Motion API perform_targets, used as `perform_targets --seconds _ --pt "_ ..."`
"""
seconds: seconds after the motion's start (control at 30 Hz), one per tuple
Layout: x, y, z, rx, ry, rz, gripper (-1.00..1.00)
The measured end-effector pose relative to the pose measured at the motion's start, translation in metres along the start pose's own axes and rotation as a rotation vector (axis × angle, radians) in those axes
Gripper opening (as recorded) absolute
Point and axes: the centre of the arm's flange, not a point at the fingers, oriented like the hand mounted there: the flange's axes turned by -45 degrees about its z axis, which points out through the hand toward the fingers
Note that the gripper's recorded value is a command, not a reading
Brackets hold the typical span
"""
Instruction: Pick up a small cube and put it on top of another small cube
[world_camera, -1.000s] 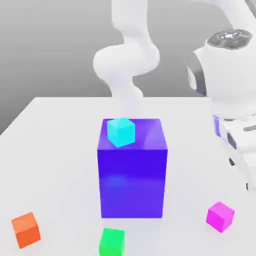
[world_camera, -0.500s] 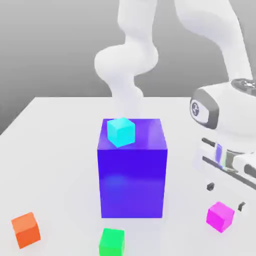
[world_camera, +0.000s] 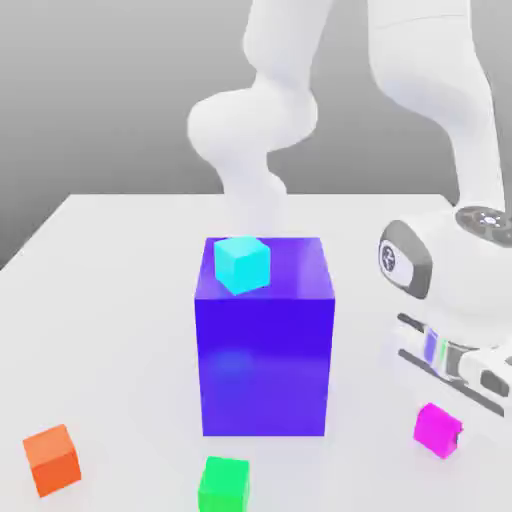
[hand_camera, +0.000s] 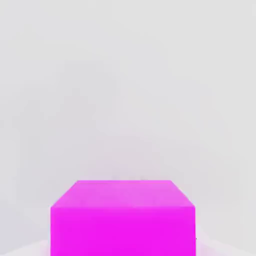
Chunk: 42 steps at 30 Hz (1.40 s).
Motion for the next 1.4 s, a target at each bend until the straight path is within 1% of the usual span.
perform_targets --seconds 0.1,0.17,0.33,0.43,0.8,1.17,1.27,1.4 --pt "-0.004 -0.002 -0.021 0.006 0.0 0.026 -1.0" --pt "-0.021 0.001 -0.026 0.005 -0.007 0.076 -1.0" --pt "-0.08 0.006 -0.037 -0.006 -0.031 0.199 -1.0" --pt "-0.129 -0.001 -0.046 -0.008 -0.045 0.216 -1.0" --pt "-0.211 -0.049 -0.061 0.015 -0.03 -0.03 -1.0" --pt "-0.266 -0.103 -0.076 0.009 0.002 -0.312 -1.0" --pt "-0.27 -0.105 -0.064 0.003 -0.001 -0.352 -1.0" --pt "-0.271 -0.105 -0.029 0.002 0.0 -0.358 -1.0"
